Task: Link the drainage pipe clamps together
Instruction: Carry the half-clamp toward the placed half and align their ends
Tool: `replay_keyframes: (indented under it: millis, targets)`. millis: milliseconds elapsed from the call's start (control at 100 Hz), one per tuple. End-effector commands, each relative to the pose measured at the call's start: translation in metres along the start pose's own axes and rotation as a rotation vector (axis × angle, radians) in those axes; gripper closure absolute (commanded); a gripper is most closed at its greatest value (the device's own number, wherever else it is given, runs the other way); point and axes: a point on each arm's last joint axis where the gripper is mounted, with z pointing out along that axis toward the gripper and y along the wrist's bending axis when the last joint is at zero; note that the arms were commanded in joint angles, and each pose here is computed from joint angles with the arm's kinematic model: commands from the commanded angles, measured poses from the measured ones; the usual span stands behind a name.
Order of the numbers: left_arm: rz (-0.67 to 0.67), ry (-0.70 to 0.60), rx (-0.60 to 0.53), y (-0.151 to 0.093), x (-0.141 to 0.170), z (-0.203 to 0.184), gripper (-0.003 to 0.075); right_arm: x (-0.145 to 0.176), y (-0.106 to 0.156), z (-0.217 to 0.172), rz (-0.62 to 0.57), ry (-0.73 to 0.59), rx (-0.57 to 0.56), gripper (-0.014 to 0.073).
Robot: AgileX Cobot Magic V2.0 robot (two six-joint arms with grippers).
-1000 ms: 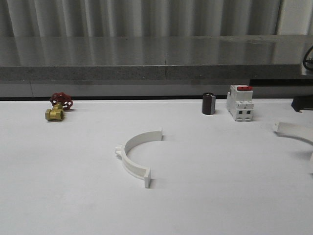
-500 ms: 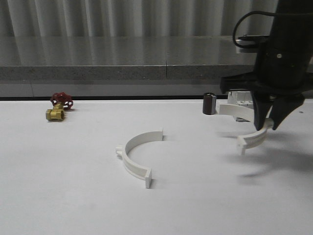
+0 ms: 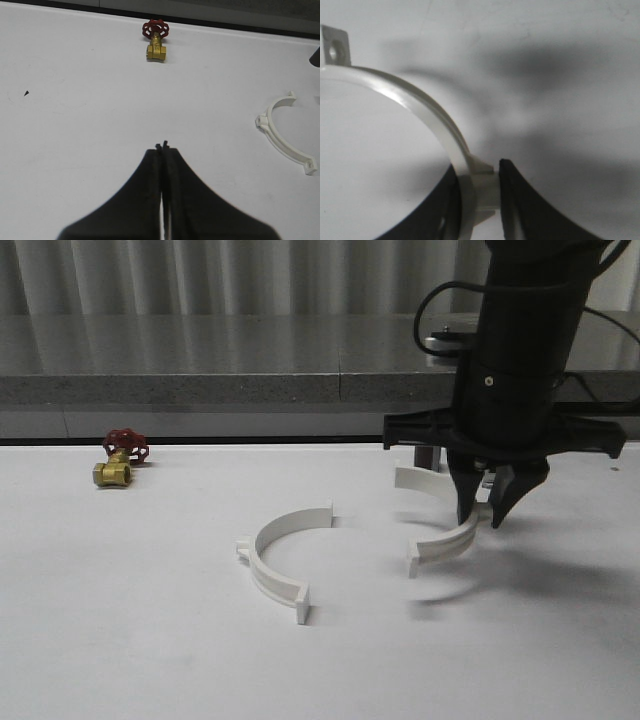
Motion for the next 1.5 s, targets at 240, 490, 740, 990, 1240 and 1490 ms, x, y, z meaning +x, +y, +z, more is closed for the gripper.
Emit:
replay_keyframes:
  millis: [240, 490, 740, 990, 1240, 1490]
  targets:
    - [-0.009, -0.093, 0.014, -0.003, -0.014, -0.004, 0.0740, -0.011, 0.039, -0.011, -0.048, -0.084, -0.078, 0.0537]
    - [-0.009, -0.093, 0.014, -0.003, -0.014, -0.004, 0.0740, -0.007, 0.046, -0.009, -0.015, -0.077, -0.086, 0.0537]
    - [-0.009, -0.093, 0.014, -0.003, -0.014, -0.004, 0.0740, -0.002, 0.053, -0.010, 0.000, -0.072, -0.093, 0.0537]
    - [-0.009, -0.093, 0.014, -0.003, -0.014, -0.004, 0.0740, -0.002, 0.053, -0.010, 0.025, -0.067, -0.090, 0.0537]
    - [-0.009, -0.093, 0.014, -0.003, -0.014, -0.004, 0.0740, -0.001, 0.051, -0.010, 0.041, -0.055, -0.077, 0.0537]
    - [-0.009, -0.093, 0.014, -0.003, -0.014, -0.004, 0.0740, 0.000, 0.052, -0.008, 0.058, -0.052, -0.075, 0.0537]
